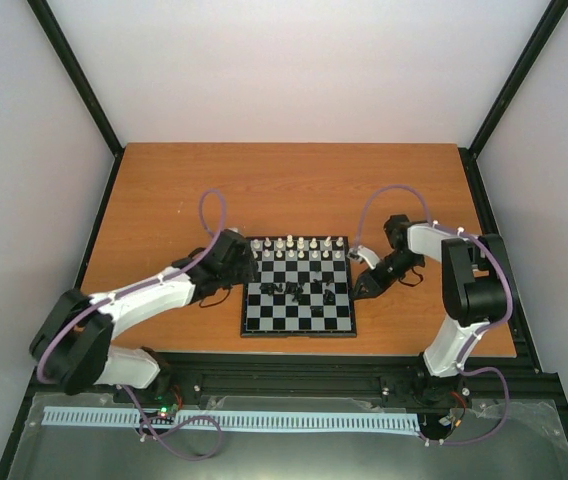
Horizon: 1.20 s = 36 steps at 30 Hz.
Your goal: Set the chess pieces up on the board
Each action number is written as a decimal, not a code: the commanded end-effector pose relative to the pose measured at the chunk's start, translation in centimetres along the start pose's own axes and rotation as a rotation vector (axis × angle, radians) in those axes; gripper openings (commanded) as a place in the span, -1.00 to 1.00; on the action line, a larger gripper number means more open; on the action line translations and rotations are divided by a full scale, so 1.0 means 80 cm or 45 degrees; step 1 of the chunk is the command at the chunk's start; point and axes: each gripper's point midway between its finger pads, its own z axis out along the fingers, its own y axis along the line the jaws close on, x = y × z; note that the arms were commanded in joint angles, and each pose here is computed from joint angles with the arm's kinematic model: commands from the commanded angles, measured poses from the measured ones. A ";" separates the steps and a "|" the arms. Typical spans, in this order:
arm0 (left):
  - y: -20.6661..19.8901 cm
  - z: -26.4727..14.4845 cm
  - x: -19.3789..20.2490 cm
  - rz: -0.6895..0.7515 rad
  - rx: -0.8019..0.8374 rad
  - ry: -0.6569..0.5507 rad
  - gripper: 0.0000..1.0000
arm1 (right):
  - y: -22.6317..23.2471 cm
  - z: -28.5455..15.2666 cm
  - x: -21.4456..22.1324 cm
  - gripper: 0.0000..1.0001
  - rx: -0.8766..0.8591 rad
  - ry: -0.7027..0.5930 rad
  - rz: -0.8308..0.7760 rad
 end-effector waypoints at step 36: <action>-0.005 -0.186 -0.130 0.585 -0.255 -0.389 0.99 | 0.074 -0.168 -0.068 -0.12 0.425 -0.660 -0.342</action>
